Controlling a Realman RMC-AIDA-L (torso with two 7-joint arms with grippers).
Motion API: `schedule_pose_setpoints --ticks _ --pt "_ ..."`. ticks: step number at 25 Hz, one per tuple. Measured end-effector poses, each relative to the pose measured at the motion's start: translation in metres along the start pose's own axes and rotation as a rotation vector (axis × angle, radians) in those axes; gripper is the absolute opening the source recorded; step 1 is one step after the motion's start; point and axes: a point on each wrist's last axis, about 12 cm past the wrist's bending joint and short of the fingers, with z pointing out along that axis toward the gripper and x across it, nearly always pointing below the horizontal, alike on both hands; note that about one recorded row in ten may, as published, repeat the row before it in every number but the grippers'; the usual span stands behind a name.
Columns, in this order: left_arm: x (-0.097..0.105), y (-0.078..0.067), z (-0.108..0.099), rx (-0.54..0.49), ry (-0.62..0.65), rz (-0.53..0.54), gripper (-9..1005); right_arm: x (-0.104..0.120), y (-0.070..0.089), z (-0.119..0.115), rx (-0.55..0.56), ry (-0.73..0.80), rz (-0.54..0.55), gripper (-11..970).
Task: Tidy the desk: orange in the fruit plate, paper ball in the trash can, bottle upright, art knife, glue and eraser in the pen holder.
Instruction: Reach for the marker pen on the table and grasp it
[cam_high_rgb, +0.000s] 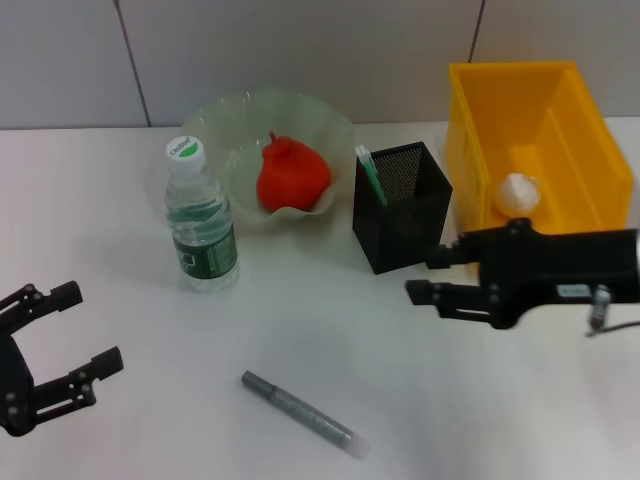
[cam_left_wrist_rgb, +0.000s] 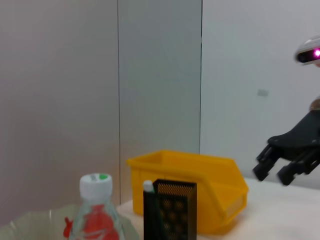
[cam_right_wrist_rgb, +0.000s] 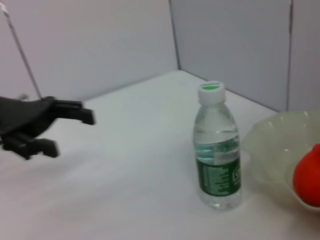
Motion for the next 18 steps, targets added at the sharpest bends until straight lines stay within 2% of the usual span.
schedule_pose_setpoints --ticks 4,5,10,16,18 --pt "-0.012 0.007 -0.001 0.011 0.074 -0.04 842 0.017 -0.004 -0.012 -0.01 -0.036 0.003 457" --pt "-0.018 0.01 -0.001 0.017 0.095 -0.058 842 0.026 -0.008 -0.016 -0.01 -0.044 0.012 457" --pt "-0.026 0.012 0.002 0.025 0.112 -0.076 842 0.038 -0.013 -0.014 -0.014 -0.046 0.014 457" --pt "-0.024 0.014 0.007 0.032 0.094 -0.091 842 0.029 -0.016 -0.006 -0.04 -0.036 -0.009 458" --pt "-0.021 0.013 0.008 0.038 0.089 -0.091 842 0.014 -0.012 -0.001 -0.075 -0.017 -0.028 458"
